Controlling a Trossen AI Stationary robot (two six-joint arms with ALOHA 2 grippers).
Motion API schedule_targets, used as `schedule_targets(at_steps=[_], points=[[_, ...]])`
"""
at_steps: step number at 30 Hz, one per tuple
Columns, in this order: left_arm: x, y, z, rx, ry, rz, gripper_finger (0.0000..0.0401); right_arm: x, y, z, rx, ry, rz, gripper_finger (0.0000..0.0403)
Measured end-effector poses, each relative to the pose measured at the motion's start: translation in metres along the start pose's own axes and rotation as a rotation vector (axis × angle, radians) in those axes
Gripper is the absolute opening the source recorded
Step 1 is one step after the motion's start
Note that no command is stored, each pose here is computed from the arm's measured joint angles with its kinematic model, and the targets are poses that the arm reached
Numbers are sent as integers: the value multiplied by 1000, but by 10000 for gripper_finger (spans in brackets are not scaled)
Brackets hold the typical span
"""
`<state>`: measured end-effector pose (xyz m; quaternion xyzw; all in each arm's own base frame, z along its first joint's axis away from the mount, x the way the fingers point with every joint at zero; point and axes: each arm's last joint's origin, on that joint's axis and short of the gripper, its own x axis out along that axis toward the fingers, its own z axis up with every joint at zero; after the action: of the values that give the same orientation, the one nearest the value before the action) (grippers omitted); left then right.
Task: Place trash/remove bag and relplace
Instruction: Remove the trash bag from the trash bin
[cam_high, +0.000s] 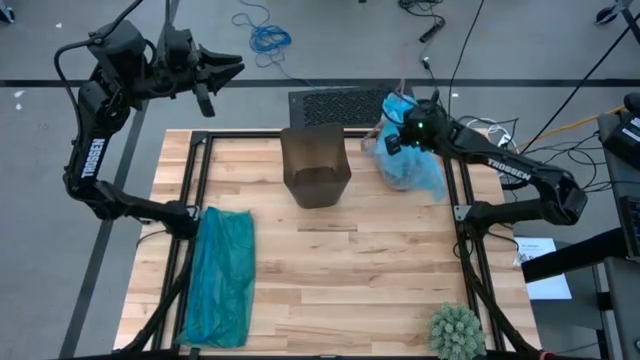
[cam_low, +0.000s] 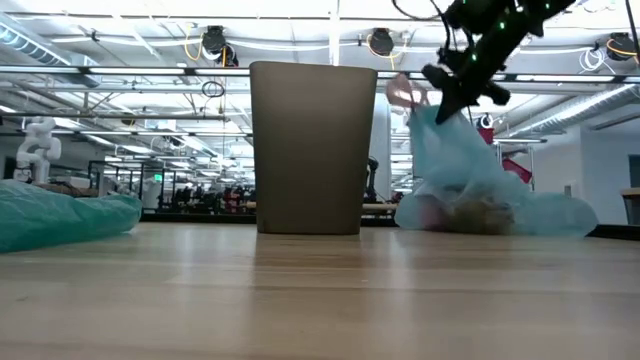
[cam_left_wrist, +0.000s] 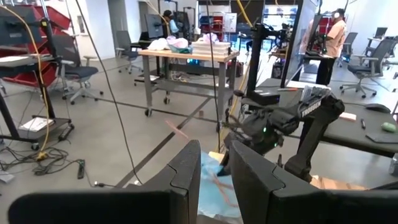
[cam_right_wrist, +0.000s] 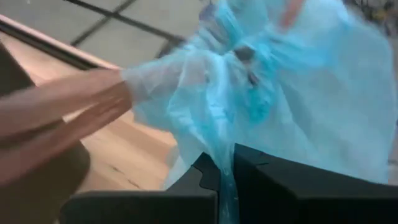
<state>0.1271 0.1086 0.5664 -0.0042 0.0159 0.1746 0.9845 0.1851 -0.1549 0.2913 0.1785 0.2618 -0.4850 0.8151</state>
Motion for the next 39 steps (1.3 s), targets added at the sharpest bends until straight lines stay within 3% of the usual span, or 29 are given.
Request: schedule_targets(at_steps=[7,18,24,28,33,39], points=[[0,0,0,-5,1,0,83,25,-18,-48,135,158,-91,0],[0,0,0,-6,2,0,83,39,-28,-98,255,306,-150,0],[0,0,0,-7,4,0,83,48,-29,-126,250,434,-47,0],[0,0,0,-7,4,0,83,42,-22,-113,256,411,38,0],[0,0,0,-7,4,0,83,23,-12,-64,242,259,119,8],[0,0,-1,-9,7,0,83,-12,-7,-4,138,133,137,68]])
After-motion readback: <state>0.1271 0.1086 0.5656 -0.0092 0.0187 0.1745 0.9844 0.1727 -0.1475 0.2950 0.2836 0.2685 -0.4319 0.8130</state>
